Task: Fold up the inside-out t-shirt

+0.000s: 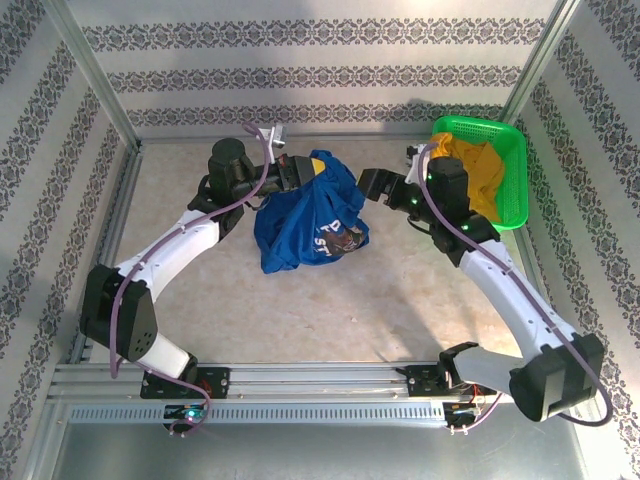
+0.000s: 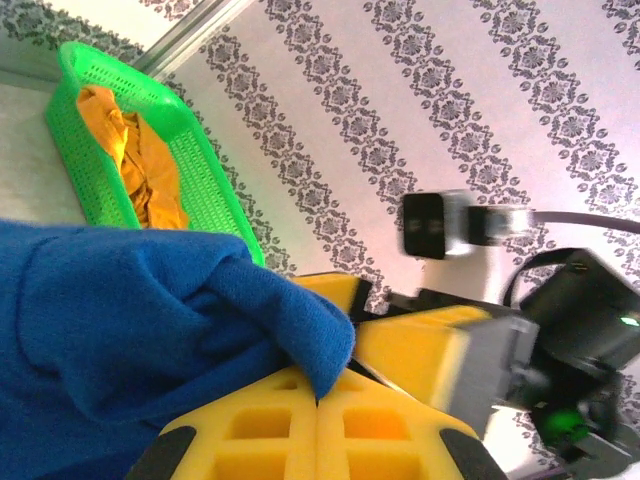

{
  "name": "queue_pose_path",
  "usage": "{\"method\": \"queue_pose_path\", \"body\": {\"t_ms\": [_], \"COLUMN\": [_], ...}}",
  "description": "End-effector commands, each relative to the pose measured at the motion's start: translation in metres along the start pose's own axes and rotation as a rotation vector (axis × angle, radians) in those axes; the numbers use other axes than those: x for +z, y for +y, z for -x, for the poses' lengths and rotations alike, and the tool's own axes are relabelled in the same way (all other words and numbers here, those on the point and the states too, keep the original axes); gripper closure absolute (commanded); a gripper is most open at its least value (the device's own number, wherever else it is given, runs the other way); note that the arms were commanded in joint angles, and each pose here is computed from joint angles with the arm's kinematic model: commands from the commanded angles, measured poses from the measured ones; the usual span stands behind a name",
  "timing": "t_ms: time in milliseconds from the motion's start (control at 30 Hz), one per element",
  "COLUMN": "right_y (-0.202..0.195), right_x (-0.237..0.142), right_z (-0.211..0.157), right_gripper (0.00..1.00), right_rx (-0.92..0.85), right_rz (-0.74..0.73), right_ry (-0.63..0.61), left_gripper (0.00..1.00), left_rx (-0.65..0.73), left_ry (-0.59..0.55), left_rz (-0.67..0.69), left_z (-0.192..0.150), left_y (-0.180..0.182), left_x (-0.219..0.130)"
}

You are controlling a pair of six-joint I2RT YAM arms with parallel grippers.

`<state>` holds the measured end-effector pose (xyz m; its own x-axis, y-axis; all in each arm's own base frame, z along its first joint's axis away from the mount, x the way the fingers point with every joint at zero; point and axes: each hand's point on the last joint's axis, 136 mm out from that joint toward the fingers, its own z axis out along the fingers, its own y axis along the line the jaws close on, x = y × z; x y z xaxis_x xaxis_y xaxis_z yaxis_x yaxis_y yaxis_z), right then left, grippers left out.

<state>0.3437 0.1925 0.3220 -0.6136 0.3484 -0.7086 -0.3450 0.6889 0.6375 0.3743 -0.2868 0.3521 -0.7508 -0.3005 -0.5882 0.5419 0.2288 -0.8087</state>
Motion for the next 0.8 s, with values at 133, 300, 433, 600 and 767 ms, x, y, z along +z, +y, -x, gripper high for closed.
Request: {"method": "queue_pose_path", "body": {"t_ms": [133,300,433,600,767], "right_y": [0.035,0.037,0.030,0.030,0.061], "right_x": [0.019,0.046,0.064,0.055,0.018], "right_z": [-0.003,-0.002,-0.007,0.000,0.011], "right_gripper": [0.19,0.28,0.49,1.00,1.00], "right_rx": [-0.213,-0.238,-0.230,-0.172,-0.109], "right_rz": [0.036,0.052,0.059,0.106,0.232], "right_ry": [0.086,0.126,0.171,0.176,0.150], "left_gripper": [1.00,1.00,1.00,1.00,0.62], "left_rx": [0.032,0.032,0.028,0.025,0.021], "left_ry": [0.002,0.017,0.019,0.009,-0.104], "left_rz": [-0.098,-0.112,-0.115,-0.054,0.227], "left_z": [0.012,0.009,0.008,0.008,0.018], "left_y": [-0.029,-0.032,-0.033,-0.021,0.035], "left_x": [-0.001,-0.002,-0.003,-0.006,-0.035]}}
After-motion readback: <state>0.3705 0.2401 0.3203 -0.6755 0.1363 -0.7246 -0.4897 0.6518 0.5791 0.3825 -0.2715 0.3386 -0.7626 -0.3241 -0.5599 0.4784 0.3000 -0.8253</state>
